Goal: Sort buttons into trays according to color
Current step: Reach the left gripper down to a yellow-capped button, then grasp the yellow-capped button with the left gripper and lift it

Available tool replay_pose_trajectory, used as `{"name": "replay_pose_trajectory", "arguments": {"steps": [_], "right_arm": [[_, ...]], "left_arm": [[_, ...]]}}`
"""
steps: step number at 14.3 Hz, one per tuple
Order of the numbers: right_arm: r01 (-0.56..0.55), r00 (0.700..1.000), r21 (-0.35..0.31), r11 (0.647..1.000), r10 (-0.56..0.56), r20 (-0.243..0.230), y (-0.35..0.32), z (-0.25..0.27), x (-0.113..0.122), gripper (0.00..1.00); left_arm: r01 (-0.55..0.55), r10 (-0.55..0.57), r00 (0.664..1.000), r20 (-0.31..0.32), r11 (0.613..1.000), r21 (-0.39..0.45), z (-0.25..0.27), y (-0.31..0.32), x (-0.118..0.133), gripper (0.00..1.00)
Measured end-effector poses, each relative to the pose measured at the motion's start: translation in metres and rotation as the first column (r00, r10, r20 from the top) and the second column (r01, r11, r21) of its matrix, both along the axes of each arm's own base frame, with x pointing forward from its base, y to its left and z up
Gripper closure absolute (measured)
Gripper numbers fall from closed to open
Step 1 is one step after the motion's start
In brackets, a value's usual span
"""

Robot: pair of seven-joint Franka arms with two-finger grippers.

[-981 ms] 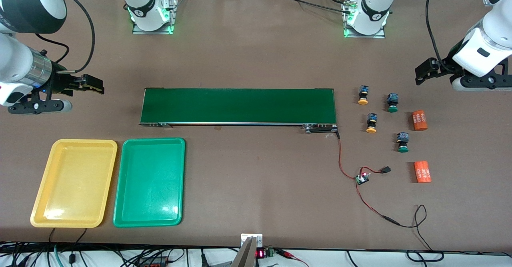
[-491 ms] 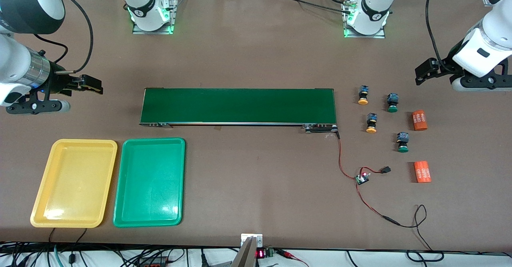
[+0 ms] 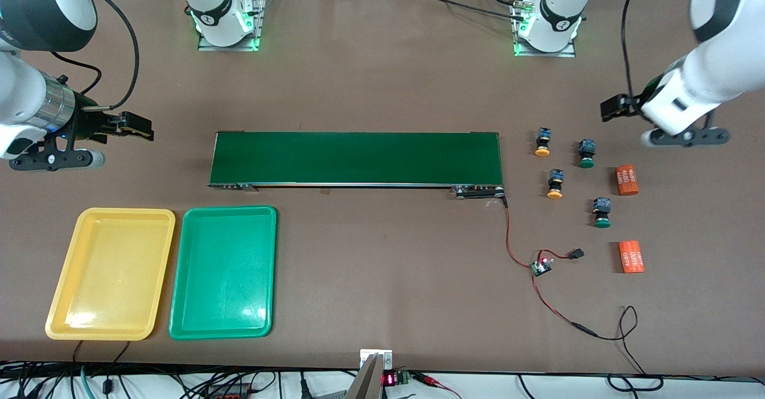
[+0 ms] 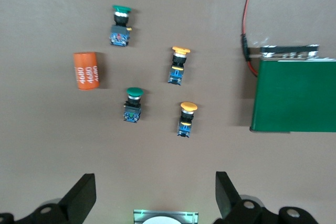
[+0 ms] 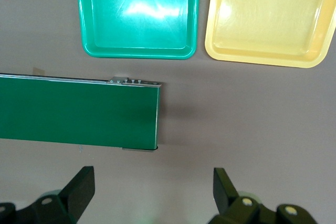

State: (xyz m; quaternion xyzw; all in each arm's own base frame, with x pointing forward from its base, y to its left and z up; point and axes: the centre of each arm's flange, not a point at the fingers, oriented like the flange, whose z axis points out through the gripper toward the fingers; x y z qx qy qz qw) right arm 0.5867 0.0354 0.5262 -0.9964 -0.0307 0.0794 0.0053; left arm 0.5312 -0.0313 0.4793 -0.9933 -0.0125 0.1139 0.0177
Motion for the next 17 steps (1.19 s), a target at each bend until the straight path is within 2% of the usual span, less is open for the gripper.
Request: {"name": "replay_pose_trajectory", "arguments": {"steps": [5,9,11,14,16,17], "right_arm": [[0.007,1.000,0.000,1.000,-0.007,-0.003,-0.004,-0.006,0.003,0.00],[0.011,1.000,0.000,1.000,-0.011,-0.006,-0.006,-0.009,0.004,0.00],[0.011,1.000,0.000,1.000,-0.011,-0.008,-0.006,-0.011,0.005,0.00],[0.011,1.000,0.000,1.000,-0.011,-0.014,-0.006,-0.019,0.009,0.00],[0.011,1.000,0.000,1.000,-0.011,-0.015,-0.006,-0.021,0.010,0.00],[0.011,1.000,0.000,1.000,-0.011,-0.014,-0.006,-0.021,0.010,0.00]], "left_arm": [[0.012,-0.011,0.998,0.057,1.000,-0.014,-0.093,-0.005,0.021,0.00],[0.116,-0.112,0.989,0.094,0.992,-0.040,-0.173,-0.016,0.029,0.00],[0.132,-0.126,0.985,0.116,0.990,-0.045,-0.208,-0.016,0.022,0.00],[0.145,-0.137,0.982,0.133,0.988,-0.050,-0.253,-0.015,-0.002,0.02],[0.153,-0.146,0.982,0.116,0.987,-0.053,-0.272,-0.015,-0.013,0.07],[0.174,-0.167,0.980,0.111,0.983,-0.051,-0.278,-0.015,-0.015,0.14]]}}
